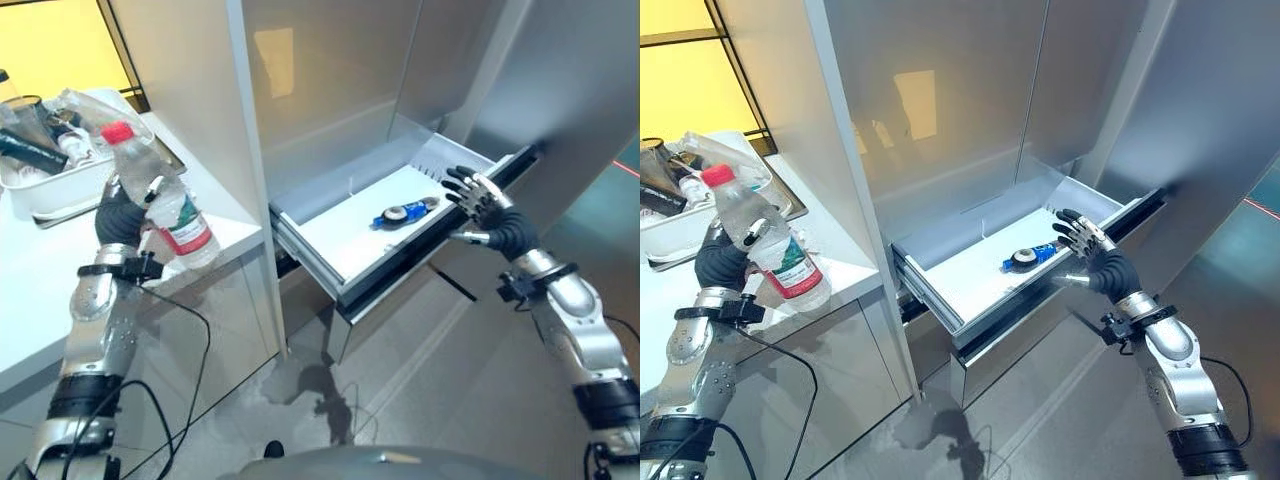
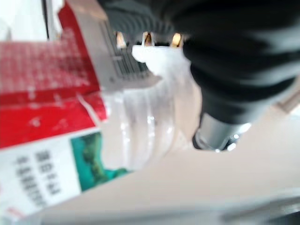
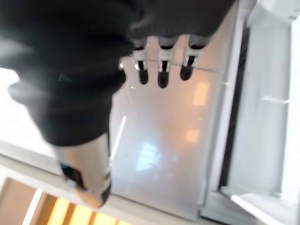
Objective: Take the drinks into the refrigerator
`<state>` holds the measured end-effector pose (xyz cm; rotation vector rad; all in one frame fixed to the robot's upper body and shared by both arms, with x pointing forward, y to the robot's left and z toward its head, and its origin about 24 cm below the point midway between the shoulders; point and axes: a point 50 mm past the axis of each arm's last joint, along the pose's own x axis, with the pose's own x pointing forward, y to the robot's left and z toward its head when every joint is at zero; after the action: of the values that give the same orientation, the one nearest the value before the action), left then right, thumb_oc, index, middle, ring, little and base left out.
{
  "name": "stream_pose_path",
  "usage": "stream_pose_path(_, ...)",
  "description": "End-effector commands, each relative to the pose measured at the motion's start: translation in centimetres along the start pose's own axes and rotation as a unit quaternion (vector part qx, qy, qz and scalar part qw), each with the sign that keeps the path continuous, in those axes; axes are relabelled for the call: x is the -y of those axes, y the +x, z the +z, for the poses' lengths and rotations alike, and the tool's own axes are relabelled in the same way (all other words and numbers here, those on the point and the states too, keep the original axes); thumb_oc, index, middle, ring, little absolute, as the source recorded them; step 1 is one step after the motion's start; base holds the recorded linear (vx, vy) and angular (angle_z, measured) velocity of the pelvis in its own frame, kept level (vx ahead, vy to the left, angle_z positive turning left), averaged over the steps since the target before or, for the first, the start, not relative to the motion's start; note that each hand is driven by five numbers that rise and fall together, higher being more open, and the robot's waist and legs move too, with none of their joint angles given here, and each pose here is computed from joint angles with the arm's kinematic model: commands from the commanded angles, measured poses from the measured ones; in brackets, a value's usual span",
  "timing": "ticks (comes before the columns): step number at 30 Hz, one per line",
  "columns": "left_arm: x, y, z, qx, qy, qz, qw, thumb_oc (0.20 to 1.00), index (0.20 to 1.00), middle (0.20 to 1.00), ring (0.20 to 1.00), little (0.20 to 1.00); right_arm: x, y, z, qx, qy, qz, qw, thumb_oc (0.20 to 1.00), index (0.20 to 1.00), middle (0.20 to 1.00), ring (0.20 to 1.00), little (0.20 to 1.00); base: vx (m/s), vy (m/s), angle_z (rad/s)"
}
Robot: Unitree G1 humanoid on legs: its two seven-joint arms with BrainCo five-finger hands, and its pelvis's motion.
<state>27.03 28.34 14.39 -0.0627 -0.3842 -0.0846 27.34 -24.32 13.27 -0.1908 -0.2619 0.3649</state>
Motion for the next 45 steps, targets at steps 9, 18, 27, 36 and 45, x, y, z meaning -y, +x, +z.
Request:
stream_pose_path(9,8.3,3.3,9.7,0.147,0.035,-0.304,0.941,0.2,0.2,0.2,0.2,0.2,-2.3,7.5,6.0,0.009,-0.027,0.234,0.972,1.0,1.0,1.0,1.0,1.0,-0.02,-0.009,0.03)
stream_pose_path(18,12.5,3.1,9.1,0.14,0.022,-0.407,0.902,0.2,0.2,0.2,0.2,0.2,-7.8,9.0,5.2,-0.024,0.031,0.376,0.926,1.0,1.0,1.0,1.0,1.0,0.0,-0.002,0.01)
stream_pose_path(27,14.4,3.7,8.7,0.153,0.006,-0.432,0.889,0.2,0.2,0.2,0.2,0.2,-14.0,7.9,3.3,-0.053,0.123,0.496,0.858,1.0,1.0,1.0,1.0,1.0,0.0,0.0,0.0)
stream_pose_path(36,15.1,4.3,8.2,0.171,-0.021,-0.411,0.895,0.2,0.2,0.2,0.2,0.2,-17.6,7.5,1.5,-0.043,0.224,0.495,0.838,1.0,1.0,1.0,1.0,1.0,0.0,0.0,0.0)
stream_pose_path(45,15.3,4.3,7.5,0.175,-0.054,-0.39,0.902,0.2,0.2,0.2,0.2,0.2,-19.6,7.9,2.0,-0.005,0.288,0.478,0.83,1.0,1.0,1.0,1.0,1.0,0.0,0.0,0.0)
